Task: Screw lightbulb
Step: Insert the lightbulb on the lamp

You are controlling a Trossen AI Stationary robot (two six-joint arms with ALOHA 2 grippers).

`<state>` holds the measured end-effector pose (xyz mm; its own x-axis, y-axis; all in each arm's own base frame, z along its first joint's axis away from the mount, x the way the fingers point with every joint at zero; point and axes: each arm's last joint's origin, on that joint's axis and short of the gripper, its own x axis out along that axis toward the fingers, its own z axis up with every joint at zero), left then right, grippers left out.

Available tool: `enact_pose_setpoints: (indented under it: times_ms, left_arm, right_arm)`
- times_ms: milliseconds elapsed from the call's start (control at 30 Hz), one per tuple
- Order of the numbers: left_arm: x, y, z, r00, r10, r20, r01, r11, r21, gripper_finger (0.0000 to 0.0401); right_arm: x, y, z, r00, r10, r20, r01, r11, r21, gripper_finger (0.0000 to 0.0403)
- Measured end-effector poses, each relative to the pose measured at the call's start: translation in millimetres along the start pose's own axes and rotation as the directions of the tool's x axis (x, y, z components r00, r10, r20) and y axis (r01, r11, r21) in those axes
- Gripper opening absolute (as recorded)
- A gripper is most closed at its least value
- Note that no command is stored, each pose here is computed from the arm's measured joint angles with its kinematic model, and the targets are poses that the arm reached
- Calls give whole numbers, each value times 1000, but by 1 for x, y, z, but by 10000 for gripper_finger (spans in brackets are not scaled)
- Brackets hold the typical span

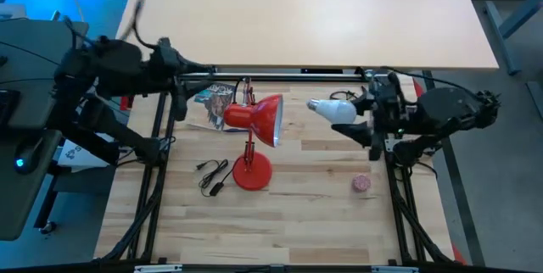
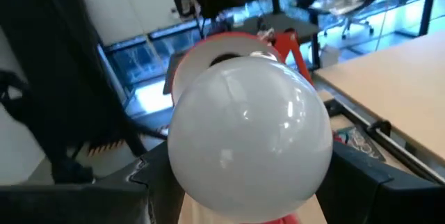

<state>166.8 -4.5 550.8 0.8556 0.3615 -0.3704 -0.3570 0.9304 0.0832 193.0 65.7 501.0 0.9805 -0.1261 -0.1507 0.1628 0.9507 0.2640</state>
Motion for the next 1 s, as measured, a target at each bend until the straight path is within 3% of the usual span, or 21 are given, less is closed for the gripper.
enact_pose_setpoints:
  times_ms: [167, 400, 567, 667, 767, 1000]
  left_arm:
    - [-8, 5, -26, 998, -66, -10, 65, 996, -68, 184]
    - [-33, 16, -78, 978, -141, 154, 182, 939, -290, 182]
    - [-15, 9, -116, 960, -182, 212, 241, 924, -298, 140]
    - [-1, 2, -135, 942, -229, 247, 301, 901, -313, 76]
    - [5, -3, -143, 891, -282, 356, 401, 858, -322, 13]
    - [16, -11, -142, 812, -336, 477, 485, 843, -231, 2]
  right_arm:
    - [28, -2, -28, 999, -38, -11, 38, 998, 41, 248]
    - [45, -7, -45, 999, -13, 40, 8, 992, 123, 248]
    - [48, -12, -37, 995, -10, 102, -9, 984, 179, 248]
    - [49, -14, -32, 990, 22, 140, -51, 978, 204, 248]
    - [51, -17, -32, 991, 43, 123, -71, 968, 239, 248]
    - [56, -22, -33, 994, 32, 106, -59, 961, 269, 248]
